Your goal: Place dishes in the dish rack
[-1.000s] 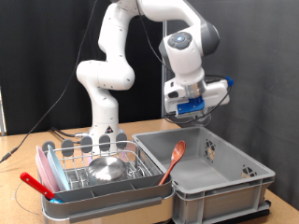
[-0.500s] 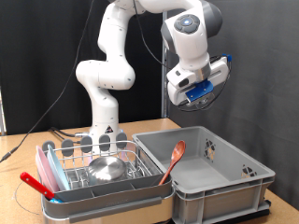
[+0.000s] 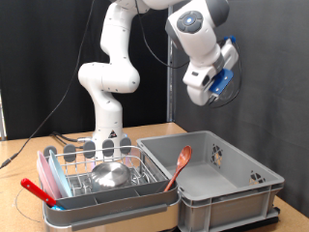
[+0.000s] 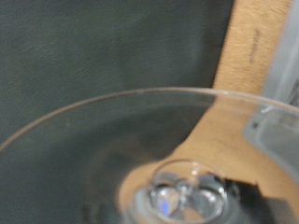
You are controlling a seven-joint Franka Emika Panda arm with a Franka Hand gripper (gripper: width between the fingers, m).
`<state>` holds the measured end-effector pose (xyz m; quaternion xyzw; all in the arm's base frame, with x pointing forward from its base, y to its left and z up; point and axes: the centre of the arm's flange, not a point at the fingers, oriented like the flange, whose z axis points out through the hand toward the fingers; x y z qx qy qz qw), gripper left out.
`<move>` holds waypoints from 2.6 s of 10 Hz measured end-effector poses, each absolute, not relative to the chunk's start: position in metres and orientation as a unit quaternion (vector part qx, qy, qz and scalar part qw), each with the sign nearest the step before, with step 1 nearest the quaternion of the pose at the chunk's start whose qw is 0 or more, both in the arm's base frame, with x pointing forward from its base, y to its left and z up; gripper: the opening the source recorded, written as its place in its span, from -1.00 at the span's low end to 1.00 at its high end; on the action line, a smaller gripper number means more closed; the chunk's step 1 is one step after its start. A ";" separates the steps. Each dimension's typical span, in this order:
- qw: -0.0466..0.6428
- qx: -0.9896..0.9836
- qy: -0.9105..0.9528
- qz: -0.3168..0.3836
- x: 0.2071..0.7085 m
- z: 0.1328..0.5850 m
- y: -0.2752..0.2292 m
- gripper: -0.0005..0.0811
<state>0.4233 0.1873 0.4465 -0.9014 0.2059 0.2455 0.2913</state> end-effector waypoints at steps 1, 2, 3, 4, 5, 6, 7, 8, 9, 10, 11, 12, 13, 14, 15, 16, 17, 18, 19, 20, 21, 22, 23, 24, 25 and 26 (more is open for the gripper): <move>0.312 -0.903 0.156 0.251 0.427 0.461 0.187 -0.72; 0.336 -0.902 0.097 0.254 0.431 0.478 0.187 -0.72; 0.359 -0.894 0.052 0.264 0.438 0.483 0.183 -0.72; 0.355 -0.895 0.067 0.263 0.438 0.481 0.183 -0.72; 0.368 -0.893 0.043 0.256 0.437 0.481 0.186 -0.72; 0.390 -0.887 -0.013 0.246 0.433 0.484 0.187 -0.72; 0.406 -0.878 -0.069 0.243 0.429 0.490 0.187 -0.72; 0.419 -0.865 -0.127 0.245 0.422 0.496 0.185 -0.72; 0.423 -0.851 -0.184 0.252 0.416 0.502 0.181 -0.72; 0.419 -0.835 -0.238 0.264 0.409 0.505 0.173 -0.72; 0.426 -0.814 -0.283 0.274 0.411 0.507 0.166 -0.72; 0.426 -0.819 -0.271 0.272 0.412 0.506 0.167 -0.72; 0.433 -0.810 -0.292 0.269 0.409 0.506 0.169 -0.72; 0.447 -0.784 -0.338 0.266 0.403 0.508 0.171 -0.72; 0.458 -0.756 -0.387 0.265 0.397 0.511 0.169 -0.72; 0.465 -0.720 -0.439 0.268 0.388 0.513 0.164 -0.72; 0.473 -0.688 -0.480 0.269 0.383 0.514 0.159 -0.72; 0.486 -0.655 -0.513 0.267 0.380 0.514 0.153 -0.72; 0.510 -0.624 -0.531 0.261 0.383 0.512 0.147 -0.72; 0.503 -0.634 -0.525 0.263 0.384 0.512 0.148 -0.72; 0.510 -0.618 -0.545 0.246 0.383 0.514 0.150 -0.72; 0.521 -0.583 -0.583 0.219 0.380 0.518 0.151 -0.72; 0.528 -0.546 -0.621 0.195 0.376 0.524 0.148 -0.72; 0.531 -0.505 -0.658 0.175 0.371 0.532 0.143 -0.72; 0.532 -0.472 -0.684 0.161 0.366 0.538 0.134 -0.72; 0.533 -0.454 -0.696 0.157 0.362 0.542 0.124 -0.72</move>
